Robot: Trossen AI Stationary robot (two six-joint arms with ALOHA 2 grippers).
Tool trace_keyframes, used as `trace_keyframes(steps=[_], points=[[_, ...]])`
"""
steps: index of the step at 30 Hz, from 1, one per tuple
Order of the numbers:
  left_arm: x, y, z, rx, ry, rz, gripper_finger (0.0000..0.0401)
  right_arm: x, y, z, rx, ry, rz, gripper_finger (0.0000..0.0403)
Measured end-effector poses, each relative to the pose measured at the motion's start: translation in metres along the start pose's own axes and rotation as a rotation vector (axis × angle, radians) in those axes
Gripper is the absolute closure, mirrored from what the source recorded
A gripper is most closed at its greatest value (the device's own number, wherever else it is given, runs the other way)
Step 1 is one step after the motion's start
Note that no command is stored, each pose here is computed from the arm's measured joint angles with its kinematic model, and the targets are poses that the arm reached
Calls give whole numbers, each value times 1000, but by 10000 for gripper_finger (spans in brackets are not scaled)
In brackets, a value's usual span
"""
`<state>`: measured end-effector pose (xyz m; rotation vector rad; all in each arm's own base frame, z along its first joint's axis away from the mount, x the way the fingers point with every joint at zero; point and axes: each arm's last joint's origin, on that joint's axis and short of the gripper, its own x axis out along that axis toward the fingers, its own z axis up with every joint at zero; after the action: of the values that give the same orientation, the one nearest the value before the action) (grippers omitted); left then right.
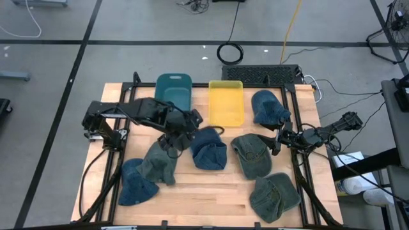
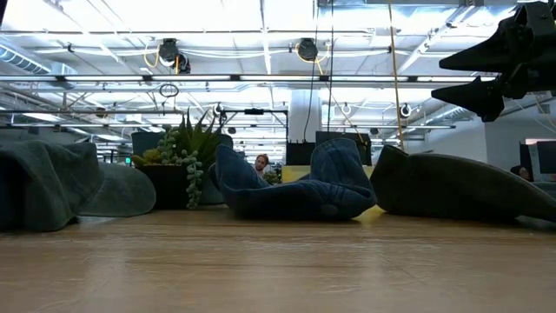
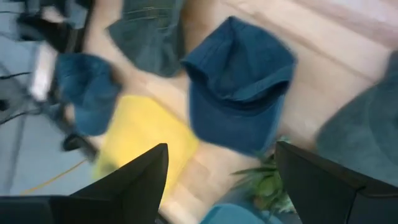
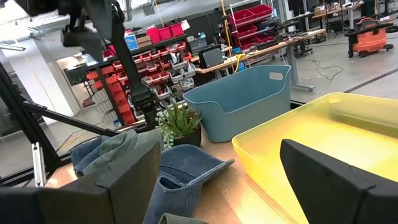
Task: Pick & Place hat
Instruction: Put the middle blue cap into the yellow bin
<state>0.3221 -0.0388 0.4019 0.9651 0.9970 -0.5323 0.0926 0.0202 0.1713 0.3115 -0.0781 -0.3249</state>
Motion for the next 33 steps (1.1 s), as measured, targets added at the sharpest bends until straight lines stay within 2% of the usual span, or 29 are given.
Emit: trace_keyframes(steps=[6, 10, 15, 25, 33], points=[[24, -3, 10, 11, 30, -95, 102, 0, 0, 0, -2, 2, 0, 83], [35, -4, 13, -22, 47, -116, 102, 0, 0, 0, -3, 3, -1, 83], [61, -14, 11, -8, 75, -155, 101, 0, 0, -1, -4, 4, -1, 83], [101, -34, 2, -3, 69, -147, 62, 0, 0, -1, -6, 6, -2, 83], [131, -50, -6, 3, 64, -142, 65, 0, 0, -1, -6, 6, -2, 83]])
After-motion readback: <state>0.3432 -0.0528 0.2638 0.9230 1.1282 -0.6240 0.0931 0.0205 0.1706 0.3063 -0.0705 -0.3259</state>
